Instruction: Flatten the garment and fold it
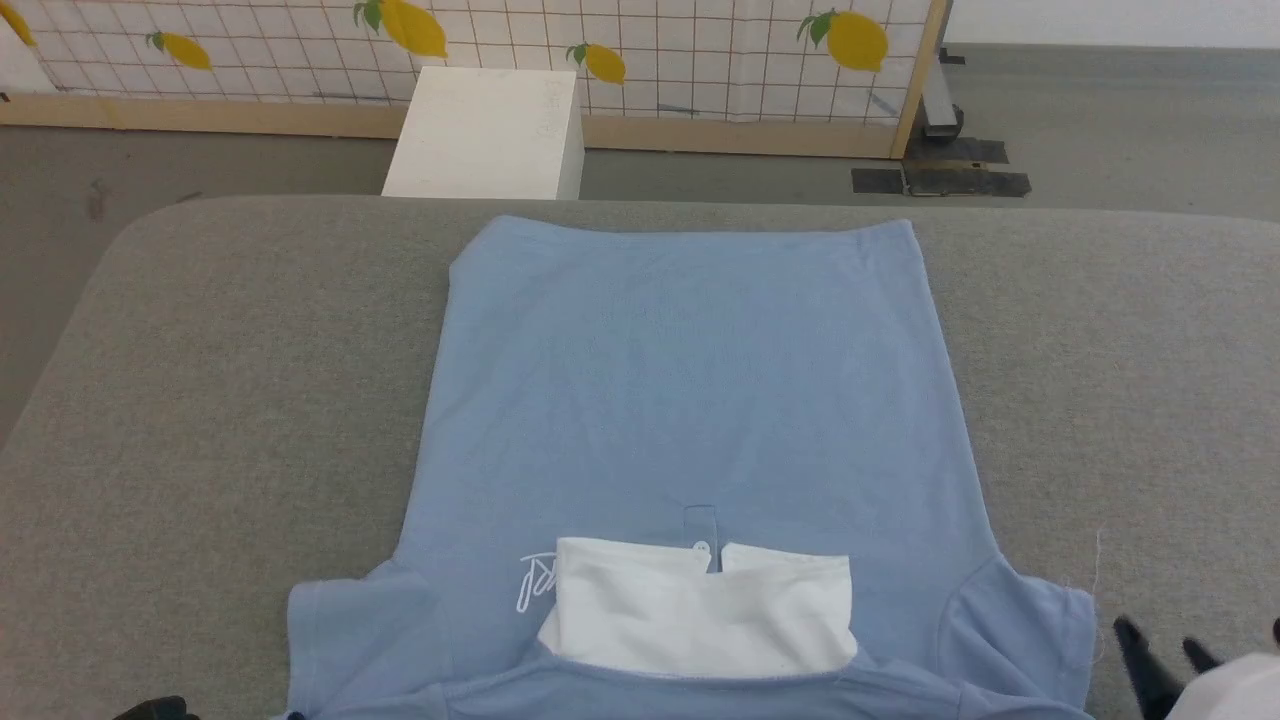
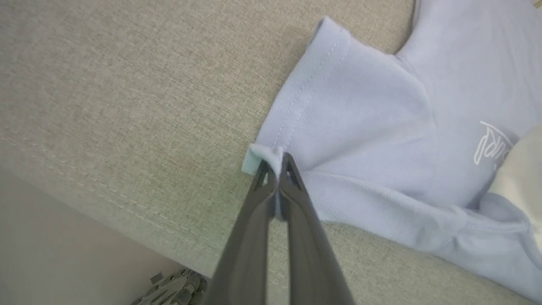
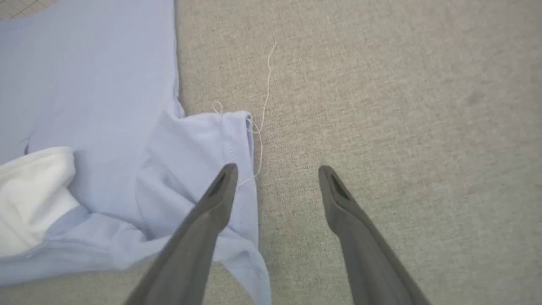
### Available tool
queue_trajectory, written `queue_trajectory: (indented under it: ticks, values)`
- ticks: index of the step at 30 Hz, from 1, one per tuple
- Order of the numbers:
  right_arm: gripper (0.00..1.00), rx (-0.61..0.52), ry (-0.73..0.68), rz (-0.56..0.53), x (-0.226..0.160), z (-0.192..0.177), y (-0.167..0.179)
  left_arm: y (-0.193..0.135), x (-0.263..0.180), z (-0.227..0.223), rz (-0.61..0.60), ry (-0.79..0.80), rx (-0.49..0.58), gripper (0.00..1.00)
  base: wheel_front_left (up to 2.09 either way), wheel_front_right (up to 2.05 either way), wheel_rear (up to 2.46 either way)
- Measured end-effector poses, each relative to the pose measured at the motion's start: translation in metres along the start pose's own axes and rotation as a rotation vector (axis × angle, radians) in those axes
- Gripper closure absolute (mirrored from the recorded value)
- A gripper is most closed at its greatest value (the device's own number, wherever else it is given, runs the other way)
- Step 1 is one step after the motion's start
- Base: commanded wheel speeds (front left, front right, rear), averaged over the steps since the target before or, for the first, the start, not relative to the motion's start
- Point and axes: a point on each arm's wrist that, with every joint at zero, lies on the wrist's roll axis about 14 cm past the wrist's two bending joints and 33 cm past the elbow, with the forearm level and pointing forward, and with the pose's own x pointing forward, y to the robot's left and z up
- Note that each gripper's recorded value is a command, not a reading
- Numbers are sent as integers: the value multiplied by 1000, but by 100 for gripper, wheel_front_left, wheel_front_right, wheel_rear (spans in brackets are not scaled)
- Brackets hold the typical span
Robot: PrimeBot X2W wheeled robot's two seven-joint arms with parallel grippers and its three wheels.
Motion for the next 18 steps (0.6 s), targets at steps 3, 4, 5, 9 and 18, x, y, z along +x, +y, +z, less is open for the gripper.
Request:
queue_trajectory:
  ticks: [3, 4, 5, 9, 18]
  values:
    - [0, -51, -202, 25, 4, 52, 16, 1, -3, 1, 1, -12, -4, 100, 0, 0, 0]
    - [0, -59, -269, 40, 5, 69, 24, 1, -3, 2, -2, -17, -9, 100, 0, 0, 0]
    - [0, -59, -327, 56, 6, 83, 30, 0, -3, 3, -5, -21, -16, 100, 0, 0, 0]
    - [0, -107, -512, 100, 18, 135, 61, -6, 0, 7, -19, -31, -27, 100, 0, 0, 0]
    - [0, -189, -580, 186, 95, 216, 117, -26, 29, 29, -45, -79, -56, 100, 0, 0, 0]
